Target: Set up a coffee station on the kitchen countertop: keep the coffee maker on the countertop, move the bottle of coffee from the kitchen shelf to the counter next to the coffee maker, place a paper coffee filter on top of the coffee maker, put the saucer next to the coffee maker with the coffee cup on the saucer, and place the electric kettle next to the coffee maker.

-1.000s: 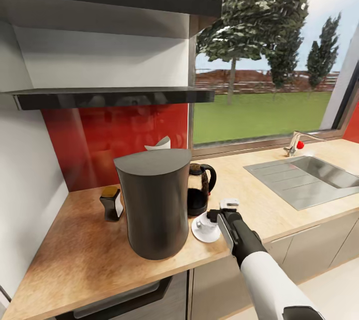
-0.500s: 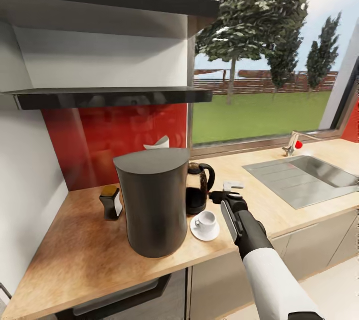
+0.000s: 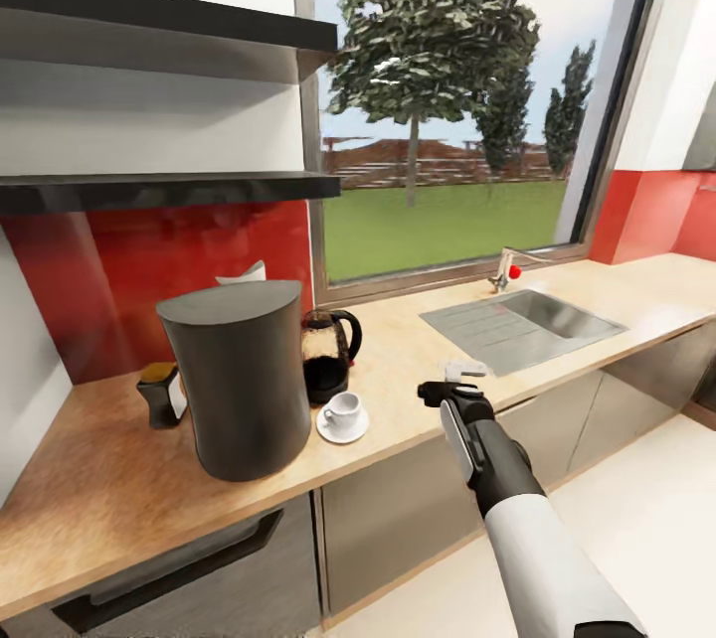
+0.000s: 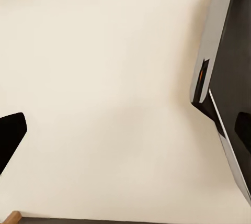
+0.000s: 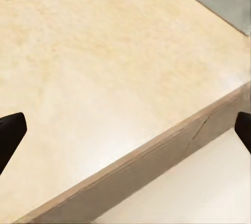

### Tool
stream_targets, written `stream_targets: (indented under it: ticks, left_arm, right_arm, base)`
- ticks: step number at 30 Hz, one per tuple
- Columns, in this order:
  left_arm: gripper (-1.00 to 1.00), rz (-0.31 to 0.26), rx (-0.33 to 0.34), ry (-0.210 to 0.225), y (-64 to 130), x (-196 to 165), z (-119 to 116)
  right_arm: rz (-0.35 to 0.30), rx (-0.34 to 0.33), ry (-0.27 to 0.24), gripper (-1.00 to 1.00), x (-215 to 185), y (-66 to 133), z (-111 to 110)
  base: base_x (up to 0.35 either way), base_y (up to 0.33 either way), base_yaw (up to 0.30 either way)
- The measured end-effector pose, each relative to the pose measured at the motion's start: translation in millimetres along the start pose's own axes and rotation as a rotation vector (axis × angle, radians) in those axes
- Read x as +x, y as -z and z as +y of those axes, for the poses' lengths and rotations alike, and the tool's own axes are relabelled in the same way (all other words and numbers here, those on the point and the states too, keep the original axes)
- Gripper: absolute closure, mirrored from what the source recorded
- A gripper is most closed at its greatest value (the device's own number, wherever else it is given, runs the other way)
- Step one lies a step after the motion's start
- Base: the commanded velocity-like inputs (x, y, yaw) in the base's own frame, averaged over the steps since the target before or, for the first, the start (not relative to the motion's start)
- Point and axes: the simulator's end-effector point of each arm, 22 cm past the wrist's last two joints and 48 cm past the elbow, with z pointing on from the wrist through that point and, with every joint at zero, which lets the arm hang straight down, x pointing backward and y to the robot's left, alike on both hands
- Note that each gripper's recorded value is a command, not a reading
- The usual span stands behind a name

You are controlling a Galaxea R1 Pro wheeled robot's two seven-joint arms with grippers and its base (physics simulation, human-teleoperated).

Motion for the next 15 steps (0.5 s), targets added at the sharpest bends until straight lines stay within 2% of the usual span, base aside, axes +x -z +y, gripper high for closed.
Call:
stream_targets:
  ticks: [3,7,15]
  left_arm:
    - [-1.0,-0.003,-0.001,-0.001,-0.1,-1.0,0.2]
    - [-1.0,-0.01,-0.002,0.001,-0.2,-4.2,0.6]
    - [-1.0,-0.019,-0.002,0.0,-0.2,-6.5,0.8]
  right_arm:
    - [0.006,0.003,-0.002,-1.0,2.7,-0.9,-1.4]
    - [0.015,0.016,-0.032,-1.0,5.6,-2.9,-11.8]
    - [0.017,0.044,-0.036,-1.0,6.6,-5.3,-31.6]
  base:
    - [-0.264,-0.176,-0.3]
    - [-0.251,-0.155,-0.3]
    - [-0.036,-0.02,-0.3]
